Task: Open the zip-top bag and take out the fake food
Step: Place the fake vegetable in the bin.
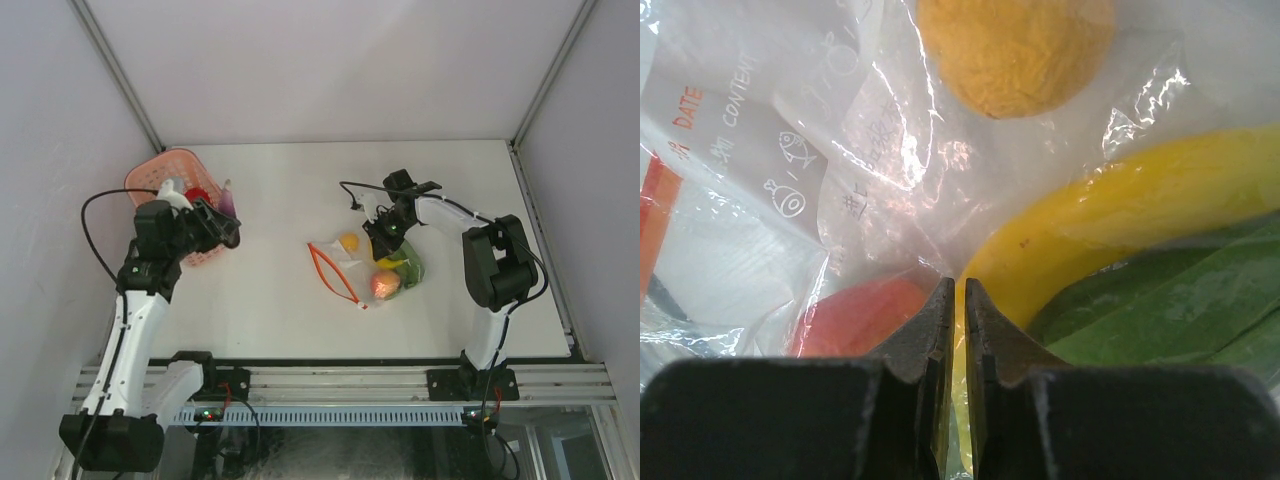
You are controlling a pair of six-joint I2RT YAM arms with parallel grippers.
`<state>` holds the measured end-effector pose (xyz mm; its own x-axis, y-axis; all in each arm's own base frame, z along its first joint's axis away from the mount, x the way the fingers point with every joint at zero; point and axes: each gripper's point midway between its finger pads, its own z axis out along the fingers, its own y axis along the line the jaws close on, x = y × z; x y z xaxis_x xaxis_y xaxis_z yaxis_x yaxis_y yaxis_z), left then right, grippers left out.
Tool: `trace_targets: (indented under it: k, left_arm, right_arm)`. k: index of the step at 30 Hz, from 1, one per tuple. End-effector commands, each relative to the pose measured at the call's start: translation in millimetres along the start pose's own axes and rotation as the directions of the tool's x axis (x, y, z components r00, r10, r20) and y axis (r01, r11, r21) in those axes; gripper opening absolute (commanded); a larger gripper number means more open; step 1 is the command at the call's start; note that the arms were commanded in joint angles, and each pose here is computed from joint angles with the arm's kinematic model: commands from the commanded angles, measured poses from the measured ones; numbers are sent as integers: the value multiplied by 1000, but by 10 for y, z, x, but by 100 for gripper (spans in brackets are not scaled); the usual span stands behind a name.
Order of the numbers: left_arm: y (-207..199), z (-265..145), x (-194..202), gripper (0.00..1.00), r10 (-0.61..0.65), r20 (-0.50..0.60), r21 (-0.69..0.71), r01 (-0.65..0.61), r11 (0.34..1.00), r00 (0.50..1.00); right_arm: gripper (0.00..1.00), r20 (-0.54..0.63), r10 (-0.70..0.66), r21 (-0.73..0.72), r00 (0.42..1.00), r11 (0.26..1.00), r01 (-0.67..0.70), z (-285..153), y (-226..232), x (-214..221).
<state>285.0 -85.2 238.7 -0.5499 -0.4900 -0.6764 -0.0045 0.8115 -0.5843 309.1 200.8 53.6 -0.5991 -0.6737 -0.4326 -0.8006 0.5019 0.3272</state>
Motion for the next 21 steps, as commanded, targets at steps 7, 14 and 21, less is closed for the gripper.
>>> trace_targets:
  k: [7,14,21]
  left_arm:
    - [-58,24,-1121,0,-445,218,166,417,894,868]
    - [258,250,-1379,1,-696,223,63,703,709,682]
    - [614,514,-1594,4,-871,239,68,887,456,430]
  right_arm:
    - [7,82,-66,34,994,997,64,-220,45,-270]
    - [7,91,-70,33,993,997,67,-247,63,-288]
    - [7,102,-78,33,992,997,74,-286,91,-312]
